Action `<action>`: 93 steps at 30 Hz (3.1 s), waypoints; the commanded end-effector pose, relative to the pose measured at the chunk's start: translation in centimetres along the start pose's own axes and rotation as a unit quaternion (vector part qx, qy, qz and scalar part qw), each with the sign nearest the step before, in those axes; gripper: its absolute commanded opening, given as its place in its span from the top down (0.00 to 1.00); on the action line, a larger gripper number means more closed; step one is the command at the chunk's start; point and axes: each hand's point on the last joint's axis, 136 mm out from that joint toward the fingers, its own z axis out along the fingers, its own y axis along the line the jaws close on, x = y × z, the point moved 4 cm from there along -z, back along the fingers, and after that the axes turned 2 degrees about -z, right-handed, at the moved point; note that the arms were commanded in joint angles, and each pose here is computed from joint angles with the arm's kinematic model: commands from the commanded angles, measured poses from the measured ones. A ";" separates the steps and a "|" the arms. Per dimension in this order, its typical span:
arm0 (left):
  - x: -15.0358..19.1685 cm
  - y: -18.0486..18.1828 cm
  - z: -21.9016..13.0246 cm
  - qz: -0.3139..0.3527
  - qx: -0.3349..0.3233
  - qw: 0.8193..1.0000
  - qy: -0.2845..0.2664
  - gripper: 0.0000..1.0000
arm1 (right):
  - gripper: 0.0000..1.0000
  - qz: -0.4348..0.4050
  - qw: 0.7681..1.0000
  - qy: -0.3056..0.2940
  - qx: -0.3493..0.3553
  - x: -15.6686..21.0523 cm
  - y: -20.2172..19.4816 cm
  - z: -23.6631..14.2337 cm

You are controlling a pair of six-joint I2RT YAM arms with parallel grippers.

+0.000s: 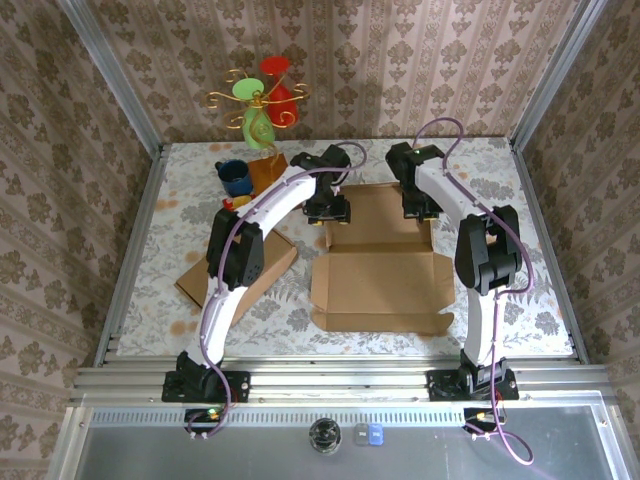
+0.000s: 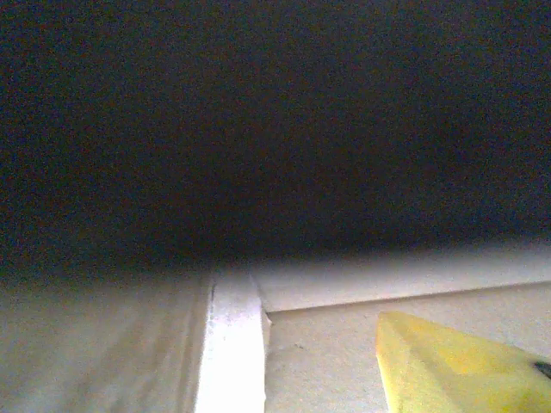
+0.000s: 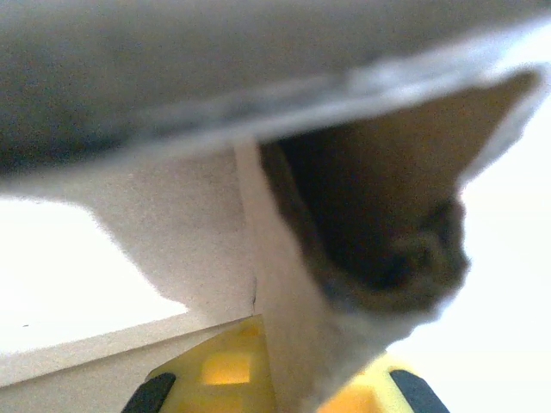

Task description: Fold the paper box

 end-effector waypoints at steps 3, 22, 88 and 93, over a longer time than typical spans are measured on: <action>0.7 -0.1 -1.3 -0.021 0.038 0.998 0.037 0.40 | 1.00 0.014 0.999 0.029 0.010 0.4 -0.5 1.9; 1.2 0.7 -3.1 -0.036 0.053 0.997 0.036 0.33 | 1.00 0.055 0.996 0.066 -0.003 0.4 -1.9 4.1; 6.9 -1.9 -6.9 -0.129 0.167 0.976 -0.046 0.98 | 0.56 0.320 0.907 0.175 -0.210 0.0 -8.0 7.3; 6.7 -0.8 -8.4 -0.105 0.125 0.986 -0.026 0.98 | 0.47 0.332 0.894 0.151 -0.261 -0.4 -7.4 3.7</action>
